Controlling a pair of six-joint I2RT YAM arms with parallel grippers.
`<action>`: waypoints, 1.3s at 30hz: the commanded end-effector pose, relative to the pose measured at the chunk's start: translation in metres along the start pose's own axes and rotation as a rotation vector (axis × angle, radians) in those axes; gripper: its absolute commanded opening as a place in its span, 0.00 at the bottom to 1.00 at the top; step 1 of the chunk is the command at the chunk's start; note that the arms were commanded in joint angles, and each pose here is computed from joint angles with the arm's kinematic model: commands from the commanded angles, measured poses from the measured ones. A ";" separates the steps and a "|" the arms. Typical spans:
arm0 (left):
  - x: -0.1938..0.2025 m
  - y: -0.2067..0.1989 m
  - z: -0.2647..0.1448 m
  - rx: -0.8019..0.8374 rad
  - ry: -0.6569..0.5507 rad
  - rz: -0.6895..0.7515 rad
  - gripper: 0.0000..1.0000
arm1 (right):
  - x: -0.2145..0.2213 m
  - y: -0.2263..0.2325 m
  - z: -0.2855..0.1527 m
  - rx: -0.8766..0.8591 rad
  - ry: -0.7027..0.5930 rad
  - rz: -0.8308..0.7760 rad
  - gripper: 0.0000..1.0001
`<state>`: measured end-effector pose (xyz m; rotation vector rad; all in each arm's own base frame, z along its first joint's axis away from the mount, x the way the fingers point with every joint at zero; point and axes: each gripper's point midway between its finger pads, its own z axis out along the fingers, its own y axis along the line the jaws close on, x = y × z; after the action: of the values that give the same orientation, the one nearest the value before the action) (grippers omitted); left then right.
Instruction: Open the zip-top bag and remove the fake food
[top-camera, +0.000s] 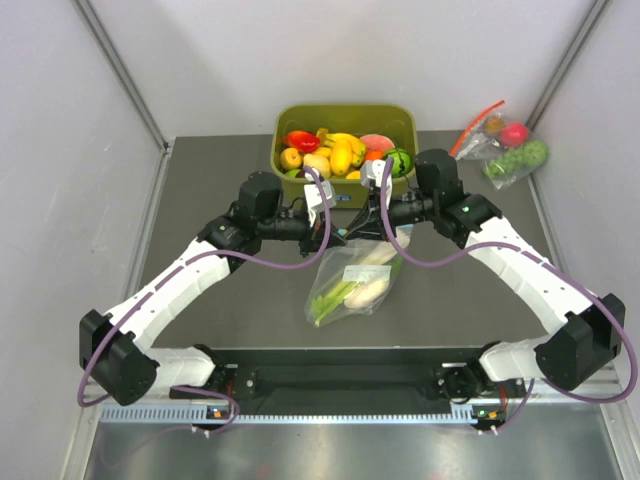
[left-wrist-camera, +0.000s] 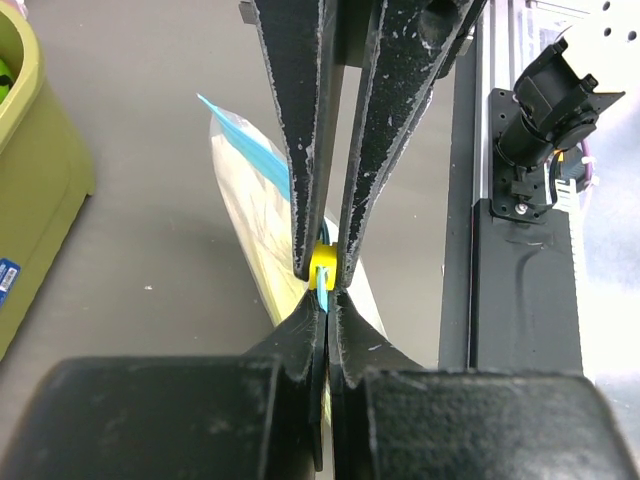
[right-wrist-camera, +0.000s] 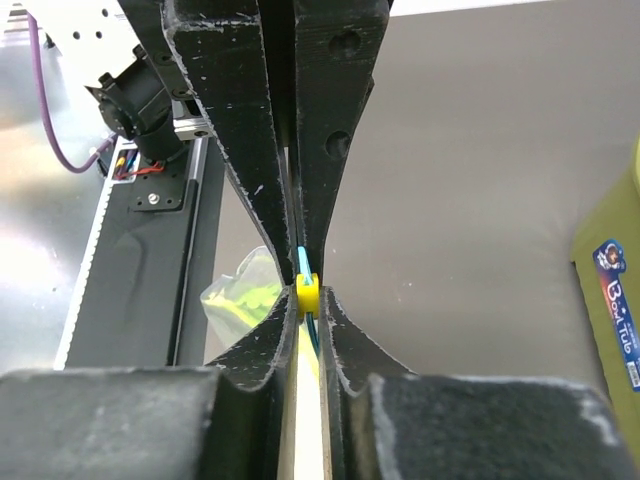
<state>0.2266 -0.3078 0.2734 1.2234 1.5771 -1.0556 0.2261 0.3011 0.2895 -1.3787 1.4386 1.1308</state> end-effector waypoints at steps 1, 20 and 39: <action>-0.016 -0.007 -0.005 0.011 -0.046 0.064 0.00 | -0.035 0.010 -0.001 -0.037 -0.075 -0.111 0.03; -0.006 0.021 -0.010 -0.151 0.011 0.069 0.00 | -0.033 -0.008 -0.027 0.185 -0.104 -0.091 0.00; 0.003 0.065 -0.027 -0.420 0.057 0.071 0.00 | 0.005 -0.036 -0.058 0.458 -0.068 0.044 0.00</action>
<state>0.2704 -0.2942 0.2739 1.0854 1.6266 -0.7459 0.2541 0.2572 0.2666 -1.0601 1.6410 0.8693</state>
